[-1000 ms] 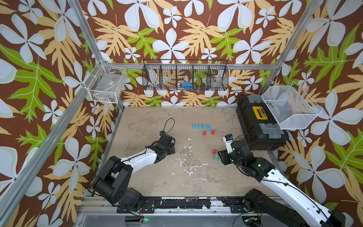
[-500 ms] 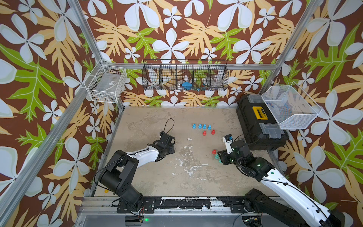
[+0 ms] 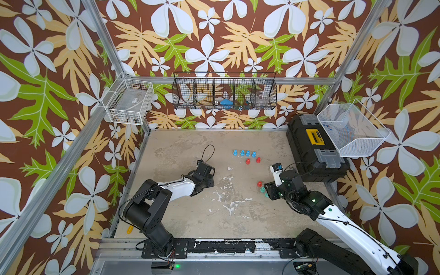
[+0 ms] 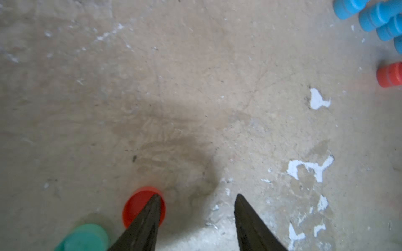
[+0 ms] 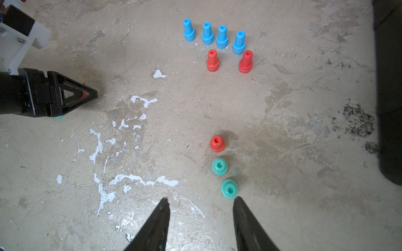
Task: Close the stamp cap
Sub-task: Move the cover to the center of the board.
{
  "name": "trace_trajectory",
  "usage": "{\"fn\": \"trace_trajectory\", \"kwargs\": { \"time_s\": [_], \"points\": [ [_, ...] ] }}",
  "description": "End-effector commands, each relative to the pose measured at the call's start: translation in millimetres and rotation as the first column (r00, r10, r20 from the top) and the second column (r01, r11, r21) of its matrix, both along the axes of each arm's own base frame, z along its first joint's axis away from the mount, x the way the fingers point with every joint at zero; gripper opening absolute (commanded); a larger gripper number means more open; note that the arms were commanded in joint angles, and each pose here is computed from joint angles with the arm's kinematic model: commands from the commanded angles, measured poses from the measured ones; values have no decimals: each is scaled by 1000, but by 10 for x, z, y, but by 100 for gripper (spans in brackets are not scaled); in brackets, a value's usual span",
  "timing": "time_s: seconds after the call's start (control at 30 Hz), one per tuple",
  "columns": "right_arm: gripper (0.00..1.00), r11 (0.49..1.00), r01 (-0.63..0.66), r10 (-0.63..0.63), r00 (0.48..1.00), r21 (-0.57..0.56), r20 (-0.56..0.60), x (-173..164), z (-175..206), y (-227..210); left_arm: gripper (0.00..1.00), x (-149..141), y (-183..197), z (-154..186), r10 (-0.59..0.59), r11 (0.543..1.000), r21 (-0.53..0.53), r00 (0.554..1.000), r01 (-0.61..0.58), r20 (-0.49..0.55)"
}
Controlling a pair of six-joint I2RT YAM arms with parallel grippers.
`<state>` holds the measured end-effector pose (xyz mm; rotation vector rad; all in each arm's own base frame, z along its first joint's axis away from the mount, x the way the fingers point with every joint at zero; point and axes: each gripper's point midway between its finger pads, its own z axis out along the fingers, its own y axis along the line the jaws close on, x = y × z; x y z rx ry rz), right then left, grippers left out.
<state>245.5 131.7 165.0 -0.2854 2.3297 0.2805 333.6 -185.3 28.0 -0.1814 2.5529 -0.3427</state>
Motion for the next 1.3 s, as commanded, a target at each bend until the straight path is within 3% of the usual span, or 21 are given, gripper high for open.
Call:
{"fn": "trace_trajectory", "kwargs": {
  "time_s": [0.0,0.5,0.9,1.27],
  "points": [
    [49,1000,12,-13,1000,21,25,40,60,14,56,-184,-153,-106,-53,999,7,997,53,-52],
    [48,998,63,-62,998,-10,26,64,22,-80,56,-417,-1193,77,-225,974,-41,974,225,-8],
    [52,994,56,-62,996,-92,-67,116,-233,-69,57,-427,-1107,477,-241,970,-22,969,243,57],
    [48,979,21,-57,984,-205,-170,427,-492,21,59,-627,-609,1266,-212,974,-25,950,223,230]
  ]
}}
